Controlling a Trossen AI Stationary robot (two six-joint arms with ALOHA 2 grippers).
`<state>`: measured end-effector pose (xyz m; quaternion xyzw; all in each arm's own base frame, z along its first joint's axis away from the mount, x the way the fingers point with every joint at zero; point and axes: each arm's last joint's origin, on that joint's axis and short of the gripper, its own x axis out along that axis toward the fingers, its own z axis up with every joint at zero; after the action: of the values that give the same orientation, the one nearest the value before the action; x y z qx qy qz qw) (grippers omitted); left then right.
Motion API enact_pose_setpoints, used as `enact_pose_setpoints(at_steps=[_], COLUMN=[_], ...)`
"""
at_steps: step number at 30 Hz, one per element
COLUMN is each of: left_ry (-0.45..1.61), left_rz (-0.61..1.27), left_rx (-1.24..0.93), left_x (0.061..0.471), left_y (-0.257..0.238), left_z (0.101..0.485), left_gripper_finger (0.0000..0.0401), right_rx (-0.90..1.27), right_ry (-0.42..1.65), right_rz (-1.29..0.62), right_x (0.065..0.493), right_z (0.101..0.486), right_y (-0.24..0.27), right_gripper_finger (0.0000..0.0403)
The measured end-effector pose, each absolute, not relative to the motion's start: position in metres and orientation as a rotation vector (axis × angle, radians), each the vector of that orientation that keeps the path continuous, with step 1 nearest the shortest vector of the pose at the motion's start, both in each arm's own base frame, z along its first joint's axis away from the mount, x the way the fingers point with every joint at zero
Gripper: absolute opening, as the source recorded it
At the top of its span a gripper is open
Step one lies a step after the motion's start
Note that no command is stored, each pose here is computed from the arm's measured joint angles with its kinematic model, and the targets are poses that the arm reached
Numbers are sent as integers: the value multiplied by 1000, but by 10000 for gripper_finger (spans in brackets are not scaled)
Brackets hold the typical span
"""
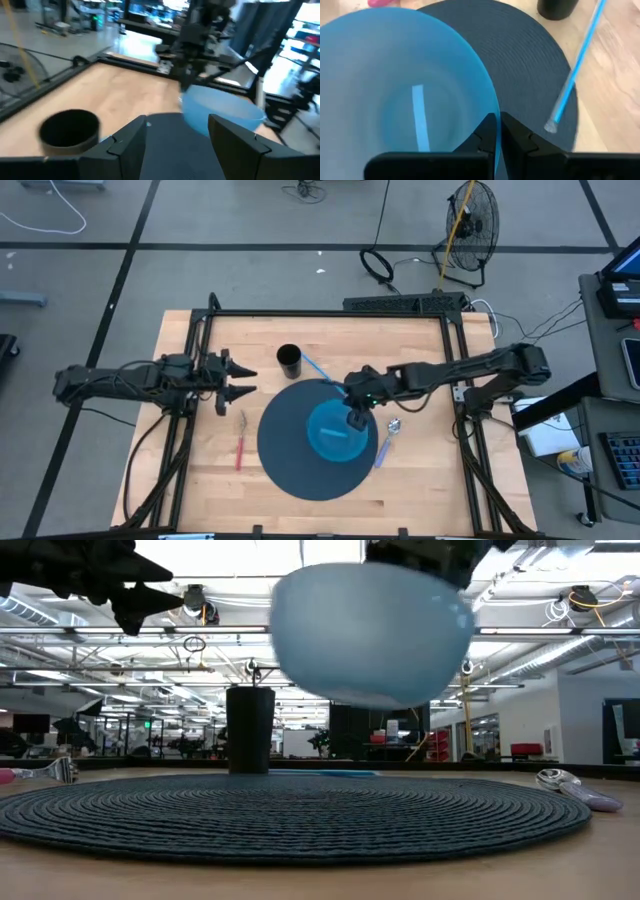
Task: Pick & Place Utensil
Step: Put the blue bowl on the blue mat
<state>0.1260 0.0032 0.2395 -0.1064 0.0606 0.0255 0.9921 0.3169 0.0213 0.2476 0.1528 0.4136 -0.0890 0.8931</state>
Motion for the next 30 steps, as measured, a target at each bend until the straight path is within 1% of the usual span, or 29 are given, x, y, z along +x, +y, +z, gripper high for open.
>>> enact_pose_setpoints(at_steps=[6,16,22,30], left_ry=[193,242,270,276], left_rz=[-21,-50,-56,-55], left_rx=[-216,-173,-174,-172], left_x=[134,151,156,157], left_y=[-5,-12,-13,-13], left_z=[233,224,220,219], left_gripper_finger=[218,218,218,218], right_rx=[306,321,324,339], right_ry=[906,967,974,897], right_rz=[-200,-216,-218,-191], right_x=[324,341,342,348], right_z=[232,199,196,200], right_y=[21,22,23,28], right_gripper_finger=[6,6,6,6])
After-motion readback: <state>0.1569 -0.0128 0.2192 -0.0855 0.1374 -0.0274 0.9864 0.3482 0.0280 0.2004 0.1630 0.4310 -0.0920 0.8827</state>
